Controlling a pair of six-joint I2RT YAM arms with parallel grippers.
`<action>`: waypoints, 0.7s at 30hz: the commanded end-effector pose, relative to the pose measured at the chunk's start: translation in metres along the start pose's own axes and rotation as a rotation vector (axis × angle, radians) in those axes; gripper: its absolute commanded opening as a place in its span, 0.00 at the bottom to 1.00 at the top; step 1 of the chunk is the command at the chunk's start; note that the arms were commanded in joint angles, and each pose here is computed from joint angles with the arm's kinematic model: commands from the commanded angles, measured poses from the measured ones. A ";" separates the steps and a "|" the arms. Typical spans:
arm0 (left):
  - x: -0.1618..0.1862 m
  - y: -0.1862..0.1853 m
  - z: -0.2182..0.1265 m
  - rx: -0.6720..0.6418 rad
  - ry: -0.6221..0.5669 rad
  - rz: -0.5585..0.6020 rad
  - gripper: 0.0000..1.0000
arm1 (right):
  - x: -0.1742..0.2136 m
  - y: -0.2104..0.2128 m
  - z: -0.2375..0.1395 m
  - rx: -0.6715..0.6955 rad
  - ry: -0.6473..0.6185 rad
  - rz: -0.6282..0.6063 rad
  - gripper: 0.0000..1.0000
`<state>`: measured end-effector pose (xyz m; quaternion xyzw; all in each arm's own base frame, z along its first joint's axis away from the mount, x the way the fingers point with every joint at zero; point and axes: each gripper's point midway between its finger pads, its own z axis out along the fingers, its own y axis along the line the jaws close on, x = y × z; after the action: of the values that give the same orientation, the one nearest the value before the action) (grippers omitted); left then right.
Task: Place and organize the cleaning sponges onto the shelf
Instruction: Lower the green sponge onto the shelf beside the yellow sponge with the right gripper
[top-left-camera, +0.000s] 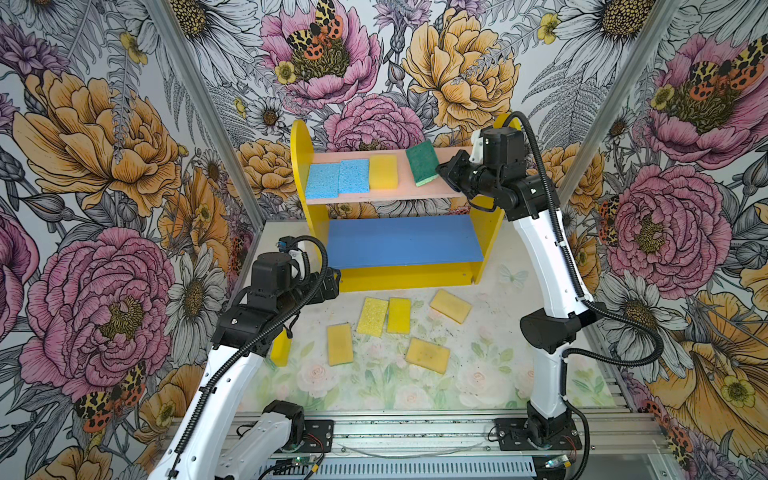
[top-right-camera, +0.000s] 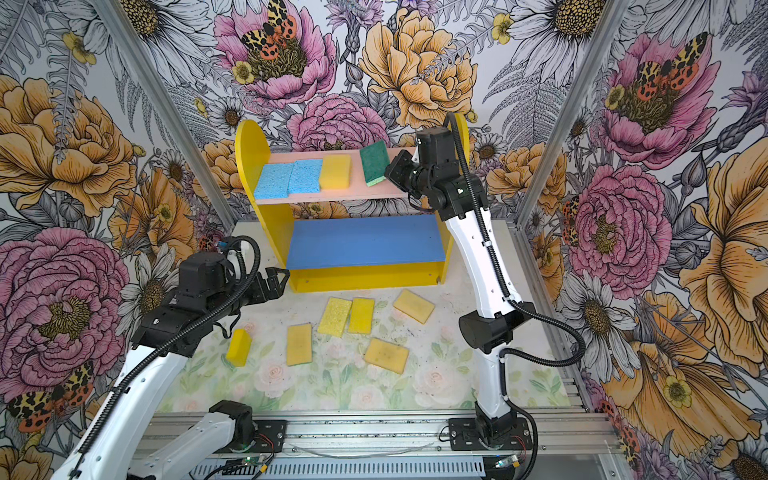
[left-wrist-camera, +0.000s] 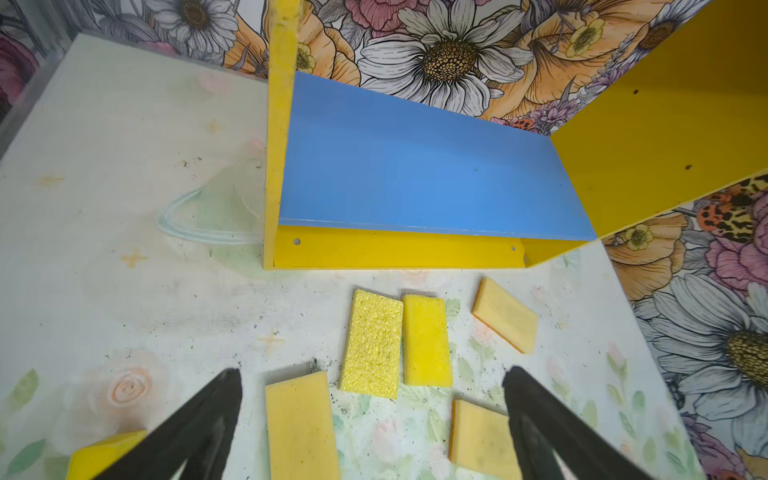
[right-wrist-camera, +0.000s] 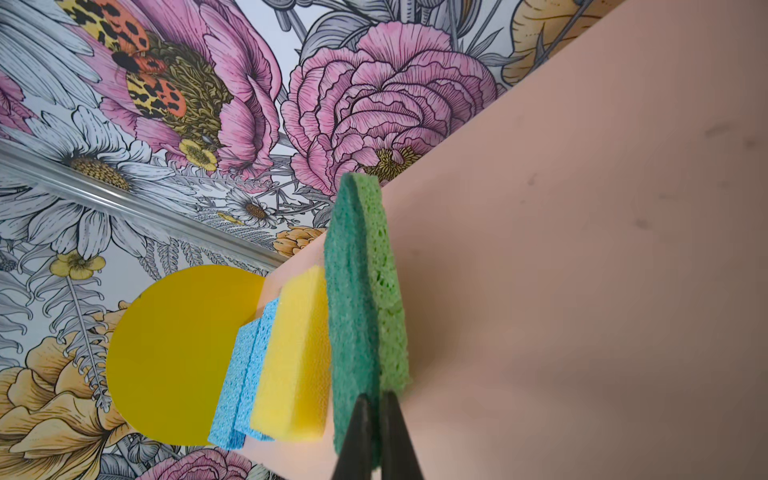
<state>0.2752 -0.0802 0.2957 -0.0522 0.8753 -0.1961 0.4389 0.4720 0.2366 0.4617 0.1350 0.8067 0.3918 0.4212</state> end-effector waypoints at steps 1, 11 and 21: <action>0.009 -0.017 -0.014 0.140 0.029 -0.046 0.99 | -0.017 0.012 -0.002 -0.042 -0.071 0.046 0.00; 0.009 -0.006 -0.022 0.133 0.008 -0.057 0.99 | 0.003 0.017 0.021 -0.080 0.003 0.083 0.00; 0.013 -0.004 -0.021 0.125 0.020 -0.053 0.99 | 0.024 0.026 0.021 -0.099 0.066 0.075 0.00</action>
<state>0.2538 -0.0804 0.3009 -0.0520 0.8630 -0.2587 0.4308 0.4800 0.2700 0.4512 0.1477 0.7989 0.4330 0.3904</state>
